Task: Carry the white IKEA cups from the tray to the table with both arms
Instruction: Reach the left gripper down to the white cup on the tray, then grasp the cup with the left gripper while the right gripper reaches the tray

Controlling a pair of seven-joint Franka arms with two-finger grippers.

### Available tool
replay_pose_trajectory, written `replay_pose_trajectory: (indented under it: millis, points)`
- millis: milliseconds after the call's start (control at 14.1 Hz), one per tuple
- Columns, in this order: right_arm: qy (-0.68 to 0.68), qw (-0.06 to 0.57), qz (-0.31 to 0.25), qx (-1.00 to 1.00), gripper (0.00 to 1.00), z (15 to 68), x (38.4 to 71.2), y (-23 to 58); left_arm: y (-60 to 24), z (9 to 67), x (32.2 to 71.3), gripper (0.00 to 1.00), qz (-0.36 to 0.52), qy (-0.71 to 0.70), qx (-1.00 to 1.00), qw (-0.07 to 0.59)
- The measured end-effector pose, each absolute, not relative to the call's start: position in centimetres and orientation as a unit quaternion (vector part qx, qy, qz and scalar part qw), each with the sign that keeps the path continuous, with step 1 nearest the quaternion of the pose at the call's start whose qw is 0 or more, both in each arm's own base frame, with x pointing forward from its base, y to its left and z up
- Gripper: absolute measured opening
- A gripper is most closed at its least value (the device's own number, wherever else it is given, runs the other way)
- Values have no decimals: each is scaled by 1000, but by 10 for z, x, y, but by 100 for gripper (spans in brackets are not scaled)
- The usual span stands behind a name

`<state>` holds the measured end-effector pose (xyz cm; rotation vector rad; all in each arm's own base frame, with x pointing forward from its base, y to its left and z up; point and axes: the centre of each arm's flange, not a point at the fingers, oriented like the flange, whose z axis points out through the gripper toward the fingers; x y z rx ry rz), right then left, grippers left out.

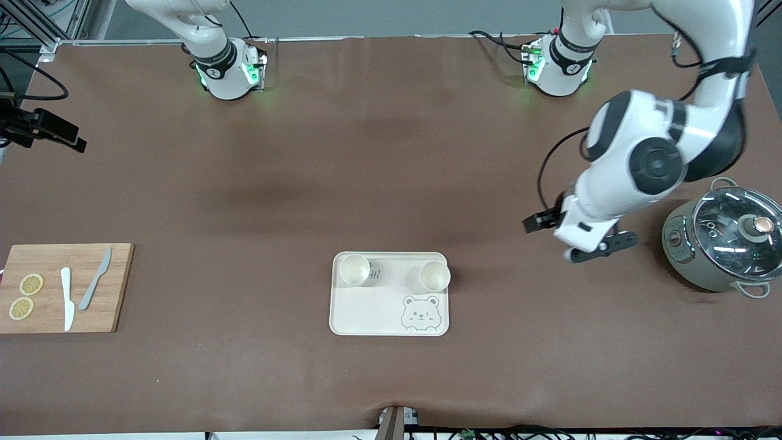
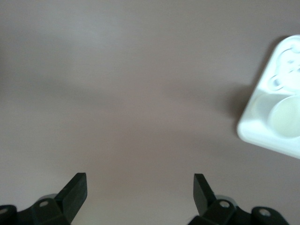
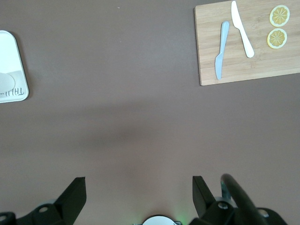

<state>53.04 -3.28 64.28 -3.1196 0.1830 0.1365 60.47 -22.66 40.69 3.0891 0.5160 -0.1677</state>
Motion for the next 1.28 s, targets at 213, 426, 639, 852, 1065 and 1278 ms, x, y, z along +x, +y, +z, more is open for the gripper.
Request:
replay_pose_trajectory:
  millis: [213, 426, 639, 852, 1065, 1278]
  points:
    - [59, 7, 45, -997, 100, 641, 532, -33, -277, 361, 615, 100, -35, 215, 976, 25]
    - [58, 7, 52, -997, 100, 633, 539, -32, -313, 321, 632, 100, -17, 266, 962, 55]
    - [53, 6, 84, -995, 100, 597, 559, -28, -350, 282, 633, 100, -10, 277, 958, 75]
    - [53, 4, 127, -990, 100, 546, 581, -28, -367, 260, 631, 88, -5, 284, 955, 86]
    - [52, 4, 146, -988, 100, 519, 592, -27, -371, 248, 630, 68, -7, 285, 955, 87]
    - [63, 3, 121, -991, 100, 483, 609, -16, -373, 239, 627, 38, -11, 283, 955, 84]
